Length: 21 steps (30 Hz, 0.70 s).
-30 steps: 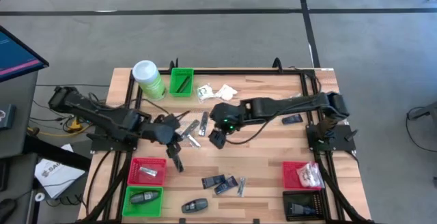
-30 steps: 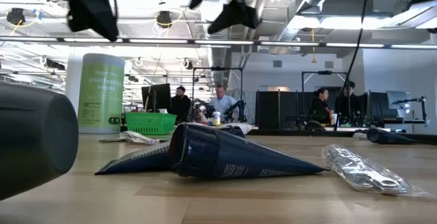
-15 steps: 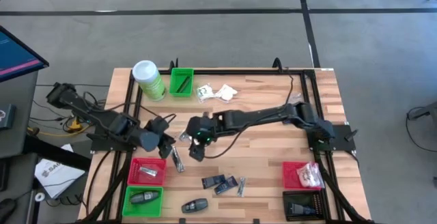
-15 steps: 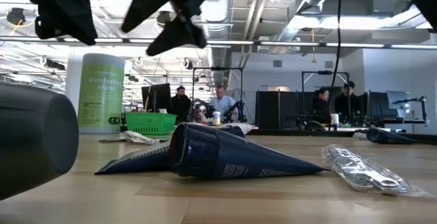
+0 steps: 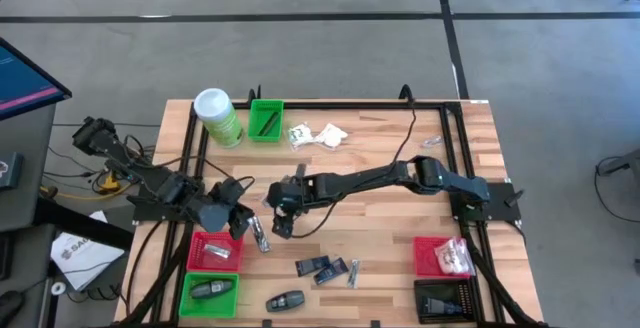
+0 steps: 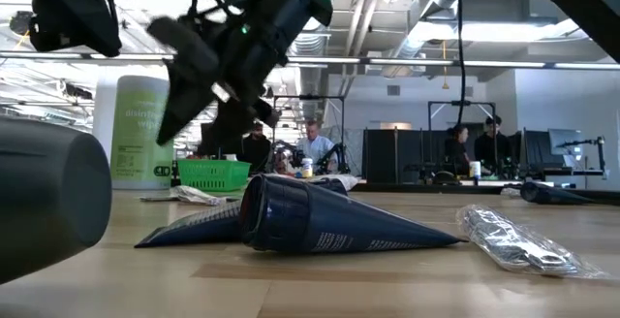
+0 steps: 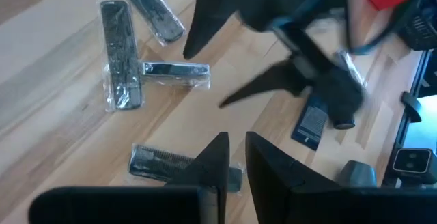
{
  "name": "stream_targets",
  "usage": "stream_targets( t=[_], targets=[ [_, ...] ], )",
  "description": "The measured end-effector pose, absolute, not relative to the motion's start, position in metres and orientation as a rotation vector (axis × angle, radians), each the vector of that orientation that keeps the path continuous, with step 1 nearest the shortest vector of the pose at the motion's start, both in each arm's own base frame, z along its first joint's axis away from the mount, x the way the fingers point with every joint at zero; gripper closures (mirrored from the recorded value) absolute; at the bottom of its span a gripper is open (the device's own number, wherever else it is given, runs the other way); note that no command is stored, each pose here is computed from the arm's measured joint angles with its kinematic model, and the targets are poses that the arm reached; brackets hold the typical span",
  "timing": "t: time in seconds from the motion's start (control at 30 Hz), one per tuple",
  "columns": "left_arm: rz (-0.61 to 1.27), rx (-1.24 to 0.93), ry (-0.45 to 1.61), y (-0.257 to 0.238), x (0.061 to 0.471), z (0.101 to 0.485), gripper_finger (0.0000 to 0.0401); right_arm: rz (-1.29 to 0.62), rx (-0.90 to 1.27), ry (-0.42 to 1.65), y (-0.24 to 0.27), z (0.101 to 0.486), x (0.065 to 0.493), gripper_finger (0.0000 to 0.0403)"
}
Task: Pick & Place Travel size toiletries
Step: Put the nail cutter into the left red bin
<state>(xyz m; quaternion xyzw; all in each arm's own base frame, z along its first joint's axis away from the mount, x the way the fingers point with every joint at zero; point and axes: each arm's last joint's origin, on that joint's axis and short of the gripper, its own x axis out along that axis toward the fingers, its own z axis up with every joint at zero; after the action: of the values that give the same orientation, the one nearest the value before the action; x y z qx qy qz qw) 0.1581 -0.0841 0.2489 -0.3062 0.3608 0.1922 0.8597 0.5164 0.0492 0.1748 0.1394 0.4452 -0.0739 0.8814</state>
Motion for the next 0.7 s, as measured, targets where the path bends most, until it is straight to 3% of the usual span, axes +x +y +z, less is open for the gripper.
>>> stream_targets(
  t=[0.33, 0.7],
  targets=[
    [0.407, -0.655, 0.713, -0.092, 0.154, 0.250, 0.0393, -0.237, 0.344, 0.850, 0.034, 0.166, 0.524, 0.0138],
    [0.392, -0.672, 0.690, -0.094, 0.155, 0.252, 0.0397, -0.231, 0.358, 0.931, 0.038, 0.133, 0.525, 0.0138]
  ],
)
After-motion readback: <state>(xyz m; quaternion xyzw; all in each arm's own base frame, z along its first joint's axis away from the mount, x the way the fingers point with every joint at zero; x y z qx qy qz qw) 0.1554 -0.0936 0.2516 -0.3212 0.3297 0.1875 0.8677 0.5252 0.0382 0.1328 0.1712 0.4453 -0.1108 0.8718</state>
